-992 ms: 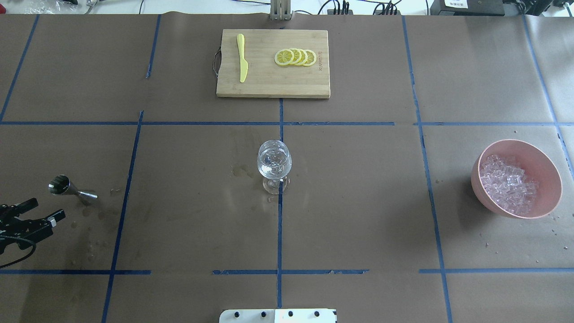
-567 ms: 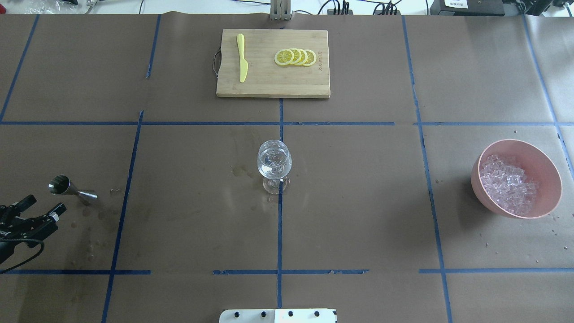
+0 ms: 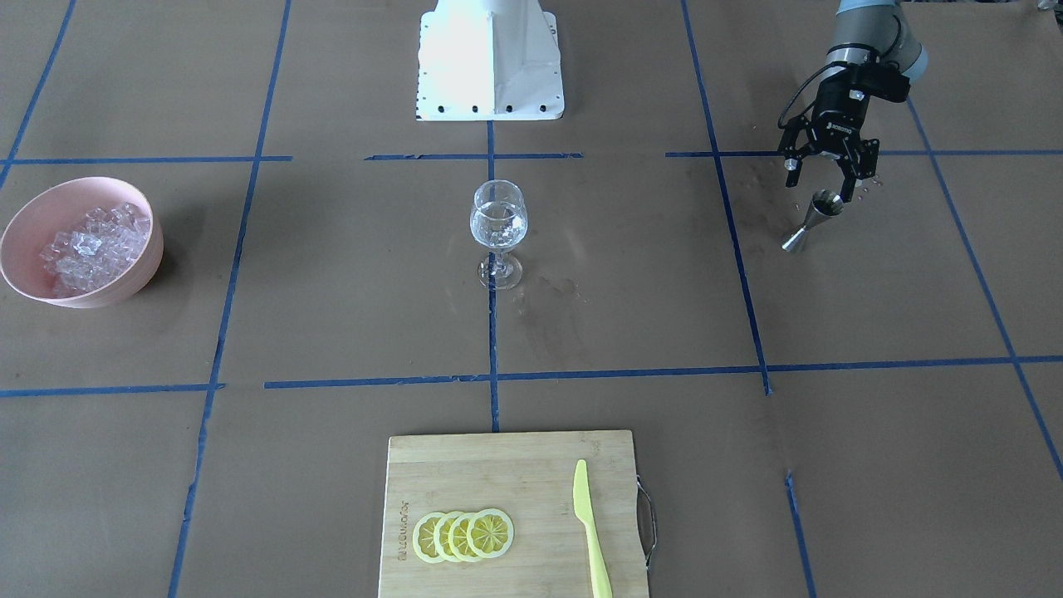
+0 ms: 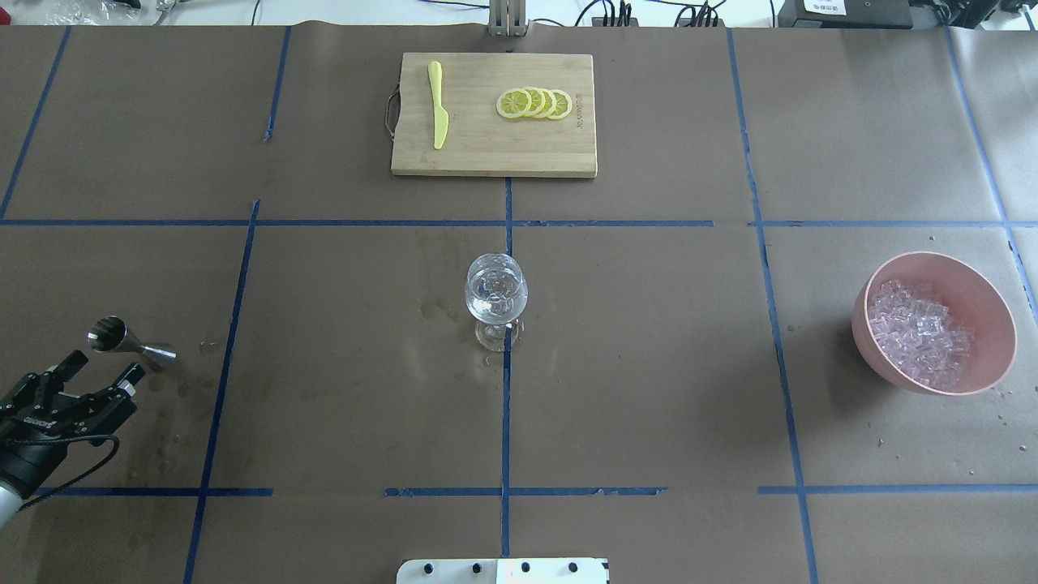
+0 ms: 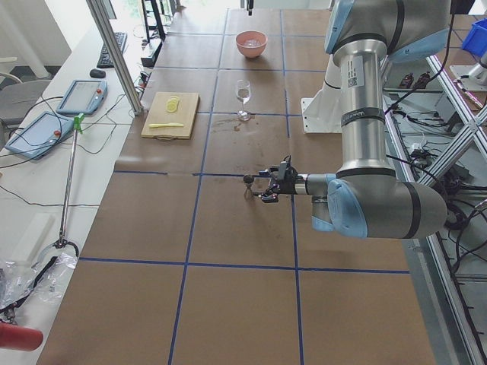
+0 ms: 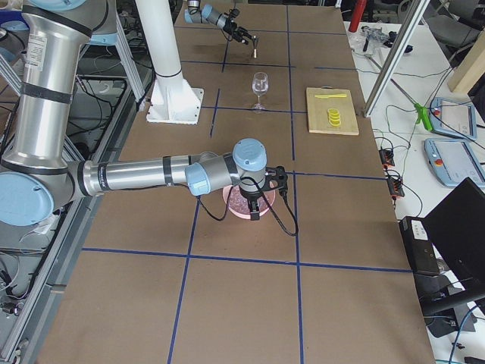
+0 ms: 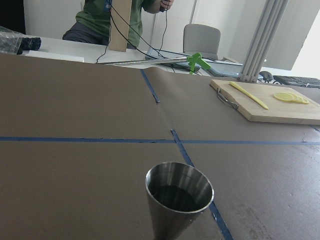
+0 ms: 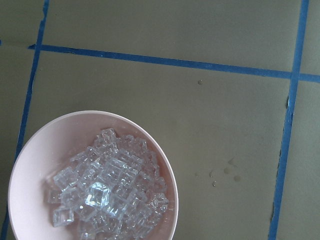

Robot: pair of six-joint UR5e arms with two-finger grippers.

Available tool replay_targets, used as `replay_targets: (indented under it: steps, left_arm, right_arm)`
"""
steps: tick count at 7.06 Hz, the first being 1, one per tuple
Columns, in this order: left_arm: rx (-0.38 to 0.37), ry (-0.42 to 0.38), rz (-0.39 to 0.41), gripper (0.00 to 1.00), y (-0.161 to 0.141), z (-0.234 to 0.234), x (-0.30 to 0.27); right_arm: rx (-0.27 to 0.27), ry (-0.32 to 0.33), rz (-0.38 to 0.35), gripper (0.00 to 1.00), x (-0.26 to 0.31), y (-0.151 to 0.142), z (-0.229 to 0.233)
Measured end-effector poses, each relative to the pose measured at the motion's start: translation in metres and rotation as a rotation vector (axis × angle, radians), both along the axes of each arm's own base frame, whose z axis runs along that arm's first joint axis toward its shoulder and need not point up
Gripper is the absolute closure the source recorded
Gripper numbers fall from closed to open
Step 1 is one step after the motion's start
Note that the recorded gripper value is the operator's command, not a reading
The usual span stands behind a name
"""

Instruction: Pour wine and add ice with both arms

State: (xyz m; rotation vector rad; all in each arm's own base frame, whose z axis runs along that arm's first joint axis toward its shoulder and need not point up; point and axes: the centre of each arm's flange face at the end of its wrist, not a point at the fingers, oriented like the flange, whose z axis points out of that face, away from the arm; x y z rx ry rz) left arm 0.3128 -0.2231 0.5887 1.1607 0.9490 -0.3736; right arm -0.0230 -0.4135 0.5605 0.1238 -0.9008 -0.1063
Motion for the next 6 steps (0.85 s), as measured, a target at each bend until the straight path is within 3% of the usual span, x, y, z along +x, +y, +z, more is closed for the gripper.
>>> replay_targets:
  steps: [2,6]
  left_arm:
    - [0.042,-0.053,-0.077,0.06,-0.003,-0.001,0.024]
    - [0.065,-0.131,-0.134,0.07,-0.016,0.014,0.032]
  right_arm:
    - [0.000,0.000,-0.001,0.00,0.000,0.000,0.000]
    - [0.000,-0.001,-0.001,0.00,0.000,0.001,0.001]
